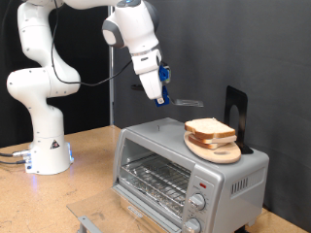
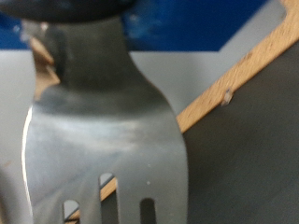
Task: Make a piece of toast with the oven
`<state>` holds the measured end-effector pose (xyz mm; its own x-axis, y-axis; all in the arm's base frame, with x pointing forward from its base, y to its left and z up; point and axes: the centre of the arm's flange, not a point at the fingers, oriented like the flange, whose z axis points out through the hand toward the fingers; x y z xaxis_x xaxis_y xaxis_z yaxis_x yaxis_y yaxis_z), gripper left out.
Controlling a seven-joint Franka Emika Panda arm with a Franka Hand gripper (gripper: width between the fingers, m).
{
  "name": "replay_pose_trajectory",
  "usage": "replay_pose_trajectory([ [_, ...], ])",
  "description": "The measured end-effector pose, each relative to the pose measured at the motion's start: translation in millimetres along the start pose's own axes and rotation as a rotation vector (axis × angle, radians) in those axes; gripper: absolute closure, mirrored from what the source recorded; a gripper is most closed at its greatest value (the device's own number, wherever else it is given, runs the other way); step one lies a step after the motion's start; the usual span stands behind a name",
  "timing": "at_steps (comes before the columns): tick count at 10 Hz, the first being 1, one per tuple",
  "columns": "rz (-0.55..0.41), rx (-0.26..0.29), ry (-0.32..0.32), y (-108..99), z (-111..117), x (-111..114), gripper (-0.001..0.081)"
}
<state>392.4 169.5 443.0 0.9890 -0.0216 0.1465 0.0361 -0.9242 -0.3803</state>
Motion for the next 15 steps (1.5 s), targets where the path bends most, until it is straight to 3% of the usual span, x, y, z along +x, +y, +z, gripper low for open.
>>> replay_pose_trajectory([
  [2,0.100,0.061,0.110,8.7,-3.8,3.0,0.0416],
  [3,0.130,0.073,0.133,15.8,-7.7,1.9,0.0415],
  [5,0.149,0.048,0.150,36.1,-20.1,-0.9,0.0415],
  [8,0.194,-0.028,0.155,83.1,-42.3,-2.6,0.0415],
  [12,0.308,-0.018,0.202,147.0,-69.0,-7.9,0.0415],
  [15,0.339,-0.014,0.191,174.1,-79.0,-11.9,0.0415],
])
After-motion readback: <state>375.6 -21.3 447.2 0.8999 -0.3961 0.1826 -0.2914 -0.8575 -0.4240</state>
